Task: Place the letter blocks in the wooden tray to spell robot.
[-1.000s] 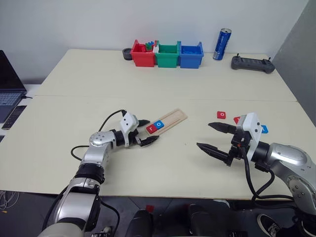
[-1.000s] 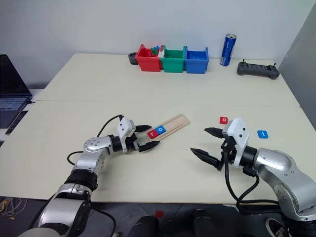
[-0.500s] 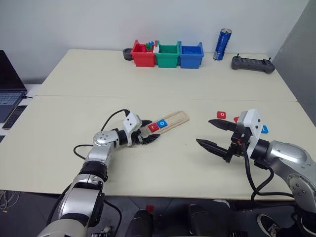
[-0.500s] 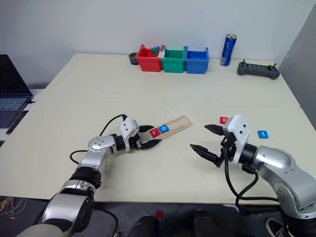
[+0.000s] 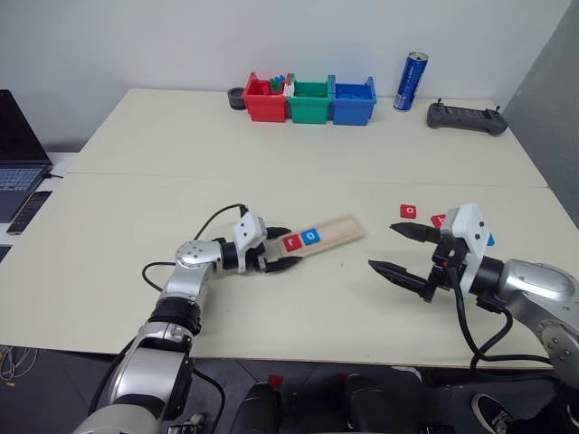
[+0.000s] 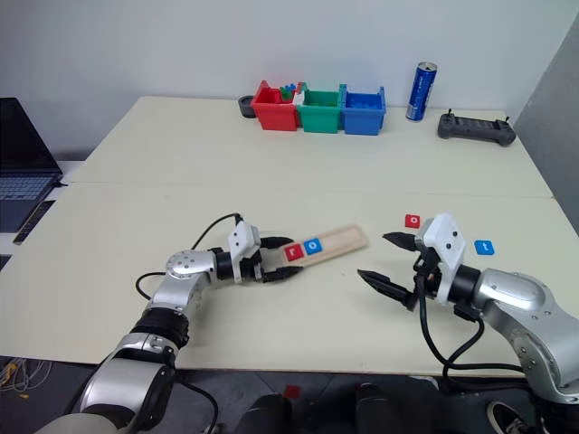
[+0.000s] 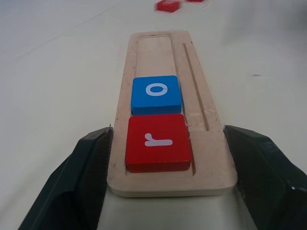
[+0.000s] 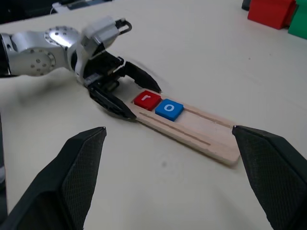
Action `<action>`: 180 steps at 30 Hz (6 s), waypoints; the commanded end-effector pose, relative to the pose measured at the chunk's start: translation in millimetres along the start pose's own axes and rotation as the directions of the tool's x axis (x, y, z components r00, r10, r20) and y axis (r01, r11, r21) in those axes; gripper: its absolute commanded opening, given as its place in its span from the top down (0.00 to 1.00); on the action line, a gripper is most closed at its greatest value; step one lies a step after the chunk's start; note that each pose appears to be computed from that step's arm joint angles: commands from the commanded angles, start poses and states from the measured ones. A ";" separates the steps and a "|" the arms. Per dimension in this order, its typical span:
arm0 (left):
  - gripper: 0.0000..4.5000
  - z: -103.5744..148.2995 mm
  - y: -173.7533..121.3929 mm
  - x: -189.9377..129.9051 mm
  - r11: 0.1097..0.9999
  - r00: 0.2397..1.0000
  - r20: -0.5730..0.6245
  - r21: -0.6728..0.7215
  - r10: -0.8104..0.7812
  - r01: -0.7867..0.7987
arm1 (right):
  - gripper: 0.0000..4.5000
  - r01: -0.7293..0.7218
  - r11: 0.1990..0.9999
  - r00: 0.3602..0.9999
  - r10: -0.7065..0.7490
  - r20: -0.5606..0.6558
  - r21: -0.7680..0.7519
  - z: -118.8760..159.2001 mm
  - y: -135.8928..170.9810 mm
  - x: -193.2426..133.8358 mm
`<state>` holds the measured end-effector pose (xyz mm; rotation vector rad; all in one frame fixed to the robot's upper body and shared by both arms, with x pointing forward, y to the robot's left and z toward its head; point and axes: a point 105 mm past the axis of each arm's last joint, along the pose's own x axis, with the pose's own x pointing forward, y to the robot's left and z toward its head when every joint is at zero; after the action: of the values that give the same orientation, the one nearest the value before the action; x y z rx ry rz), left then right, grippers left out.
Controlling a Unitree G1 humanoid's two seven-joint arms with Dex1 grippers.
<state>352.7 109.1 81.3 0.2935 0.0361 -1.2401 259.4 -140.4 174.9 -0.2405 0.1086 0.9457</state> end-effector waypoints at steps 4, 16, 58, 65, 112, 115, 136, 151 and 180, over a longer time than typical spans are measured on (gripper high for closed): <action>0.26 16.5 -17.1 3.3 0.985 0.986 0.036 0.070 -0.162 0.159 | 0.00 -0.051 0.993 0.997 0.045 -0.058 -0.108 -4.2 -1.3 -21.8; 0.26 10.6 -29.3 9.1 0.945 0.950 -0.007 0.105 -0.312 0.311 | 0.00 -0.110 0.986 0.989 0.097 -0.109 -0.126 -14.7 -1.2 -35.2; 0.01 79.3 -37.5 19.9 0.994 0.966 0.237 0.060 -0.106 0.094 | 0.00 0.673 0.740 0.730 -0.665 -0.158 -0.002 -57.3 -121.0 -32.4; 0.01 79.5 -44.9 24.3 0.998 0.965 0.253 0.025 -0.065 0.061 | 0.00 0.696 0.713 0.711 -0.670 -0.214 0.083 -73.7 -146.1 -20.1; 0.00 76.5 -61.4 8.5 0.987 0.968 0.194 0.040 -0.161 0.156 | 0.67 0.791 0.563 0.605 -0.656 -0.452 0.241 -95.4 -29.6 -36.2; 0.00 76.6 -61.6 9.3 0.985 0.966 0.192 0.042 -0.171 0.166 | 0.67 0.794 0.557 0.599 -0.646 -0.474 0.244 -101.5 -25.0 -35.5; 0.00 79.8 -56.2 13.0 0.981 0.962 0.196 0.065 -0.191 0.181 | 0.00 0.174 0.978 0.953 -0.197 -0.229 -0.115 -23.5 -51.6 -26.3; 0.00 80.1 -60.9 14.9 0.978 0.957 0.204 0.071 -0.205 0.195 | 0.00 -0.232 0.953 0.907 0.139 -0.399 -0.197 -83.9 -67.1 -43.3; 0.00 76.2 -66.8 5.2 0.982 0.962 0.199 0.069 -0.185 0.175 | 0.67 -0.232 0.950 0.928 0.152 -0.341 -0.210 -60.7 -68.0 -24.1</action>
<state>285.1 63.6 132.8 0.1980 -0.1063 -1.4499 299.7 -227.3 110.6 -0.6405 0.4062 1.1083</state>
